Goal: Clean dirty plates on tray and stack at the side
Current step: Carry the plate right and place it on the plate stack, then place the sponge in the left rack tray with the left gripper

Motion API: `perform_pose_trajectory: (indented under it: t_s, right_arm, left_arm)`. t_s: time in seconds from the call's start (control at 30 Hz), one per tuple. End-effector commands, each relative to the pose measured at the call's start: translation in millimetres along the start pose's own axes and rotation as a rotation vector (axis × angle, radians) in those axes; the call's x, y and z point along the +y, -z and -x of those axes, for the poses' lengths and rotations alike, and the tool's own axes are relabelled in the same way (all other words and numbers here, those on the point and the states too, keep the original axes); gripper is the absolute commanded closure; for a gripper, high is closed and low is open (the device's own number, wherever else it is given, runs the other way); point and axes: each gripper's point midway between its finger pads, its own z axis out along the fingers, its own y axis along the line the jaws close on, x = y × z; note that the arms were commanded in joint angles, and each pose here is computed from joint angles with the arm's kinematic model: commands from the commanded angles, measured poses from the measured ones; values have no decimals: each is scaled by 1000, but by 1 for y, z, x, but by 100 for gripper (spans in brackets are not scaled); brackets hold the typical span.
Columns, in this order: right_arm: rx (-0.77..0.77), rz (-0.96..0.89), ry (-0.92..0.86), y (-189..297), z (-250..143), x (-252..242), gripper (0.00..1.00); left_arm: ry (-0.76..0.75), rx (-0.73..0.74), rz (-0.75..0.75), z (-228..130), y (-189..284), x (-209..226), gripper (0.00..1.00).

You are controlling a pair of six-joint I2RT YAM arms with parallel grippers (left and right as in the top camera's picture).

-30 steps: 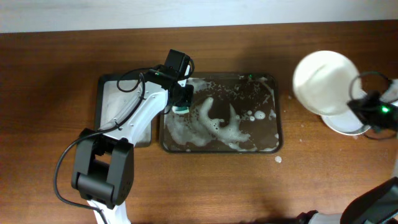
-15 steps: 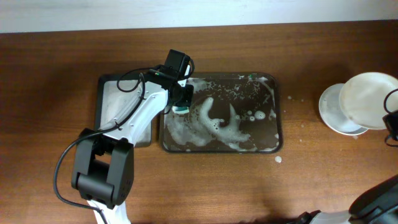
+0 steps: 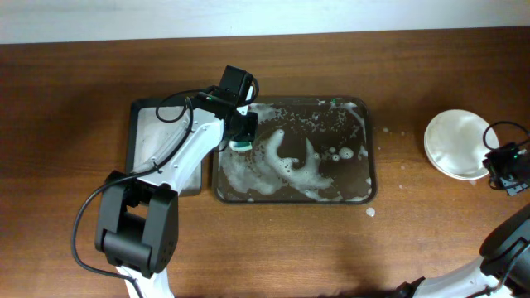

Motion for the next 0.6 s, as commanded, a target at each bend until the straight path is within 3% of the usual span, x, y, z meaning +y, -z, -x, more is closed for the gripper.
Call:
perform_pose_trajectory:
  t_s: [0.0, 0.1, 0.23, 0.33, 0.57]
  right_arm:
    - [6, 38, -3, 11, 4, 11, 61]
    - [10, 102, 14, 39, 9, 30, 61]
    - [3, 216, 172, 94, 4, 76, 61]
    - [8, 274, 453, 131, -37, 131, 59]
    - [74, 324, 694, 133, -111, 196, 48]
  left_arm:
    - [15, -44, -18, 15, 14, -2, 99]
    - [16, -111, -30, 38, 54, -6, 100]
    - [24, -190, -9, 56, 125, 4, 100]
    - [54, -157, 138, 33, 160, 41, 100]
    - [145, 55, 256, -22, 149, 97, 100]
